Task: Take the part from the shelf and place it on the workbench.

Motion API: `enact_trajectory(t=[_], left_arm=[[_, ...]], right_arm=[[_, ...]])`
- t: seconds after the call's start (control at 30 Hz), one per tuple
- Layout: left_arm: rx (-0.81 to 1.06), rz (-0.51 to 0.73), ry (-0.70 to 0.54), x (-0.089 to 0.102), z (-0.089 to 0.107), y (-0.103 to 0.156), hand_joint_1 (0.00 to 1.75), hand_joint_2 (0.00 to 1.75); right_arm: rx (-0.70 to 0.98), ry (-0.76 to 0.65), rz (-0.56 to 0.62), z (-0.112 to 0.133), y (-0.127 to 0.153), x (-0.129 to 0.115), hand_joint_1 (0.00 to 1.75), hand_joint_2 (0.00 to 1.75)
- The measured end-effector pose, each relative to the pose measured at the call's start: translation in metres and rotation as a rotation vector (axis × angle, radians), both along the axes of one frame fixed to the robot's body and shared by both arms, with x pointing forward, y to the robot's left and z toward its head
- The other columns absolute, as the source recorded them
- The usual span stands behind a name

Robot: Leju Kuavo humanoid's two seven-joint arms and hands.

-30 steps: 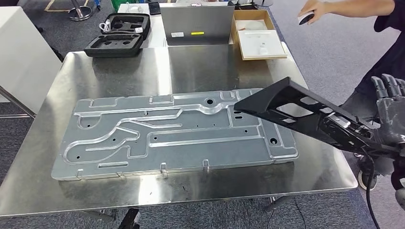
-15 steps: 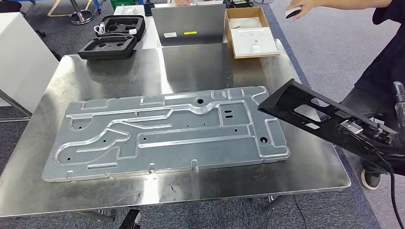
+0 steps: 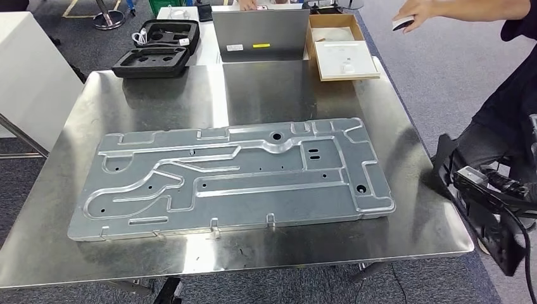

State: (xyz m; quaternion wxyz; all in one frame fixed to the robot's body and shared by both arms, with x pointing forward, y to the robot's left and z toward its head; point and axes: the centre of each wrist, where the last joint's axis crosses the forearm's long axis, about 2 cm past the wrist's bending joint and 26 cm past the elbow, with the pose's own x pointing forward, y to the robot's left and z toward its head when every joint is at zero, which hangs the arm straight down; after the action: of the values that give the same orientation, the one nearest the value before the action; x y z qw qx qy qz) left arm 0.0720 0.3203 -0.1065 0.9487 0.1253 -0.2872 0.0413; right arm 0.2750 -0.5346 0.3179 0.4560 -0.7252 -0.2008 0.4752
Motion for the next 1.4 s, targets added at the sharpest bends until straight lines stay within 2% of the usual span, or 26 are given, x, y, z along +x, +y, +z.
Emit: enact_trajectory(t=[0.5, 0.77, 0.97, 1.07, 1.23, 1.4], left_arm=[[-0.01, 0.006, -0.002, -0.001, 0.0, -0.002, 0.0, 0.0], [-0.009, 0.006, -0.015, 0.005, 0.0, -0.008, 0.0, 0.0], [-0.022, 0.008, -0.026, 0.012, 0.002, -0.021, 0.0, 0.0], [-0.035, 0.012, -0.031, 0.013, 0.002, -0.028, 0.0, 0.0], [-0.045, 0.022, -0.038, 0.01, 0.001, -0.033, 0.0, 0.0], [-0.057, 0.03, -0.048, 0.008, 0.001, -0.04, 0.0, 0.0]], right_arm=[[-0.039, 0.009, -0.024, 0.004, -0.003, 0.001, 0.0, 0.0], [-0.036, -0.005, -0.017, 0.0, -0.006, -0.005, 0.0, 0.0], [0.034, -0.167, 0.079, 0.002, 0.003, -0.002, 0.0, 0.0], [0.104, -0.312, 0.17, 0.01, 0.017, 0.001, 0.0, 0.0], [0.293, -0.595, 0.373, 0.015, 0.057, 0.002, 0.0, 0.0], [0.438, -0.79, 0.568, 0.02, 0.103, -0.002, 0.0, 0.0]])
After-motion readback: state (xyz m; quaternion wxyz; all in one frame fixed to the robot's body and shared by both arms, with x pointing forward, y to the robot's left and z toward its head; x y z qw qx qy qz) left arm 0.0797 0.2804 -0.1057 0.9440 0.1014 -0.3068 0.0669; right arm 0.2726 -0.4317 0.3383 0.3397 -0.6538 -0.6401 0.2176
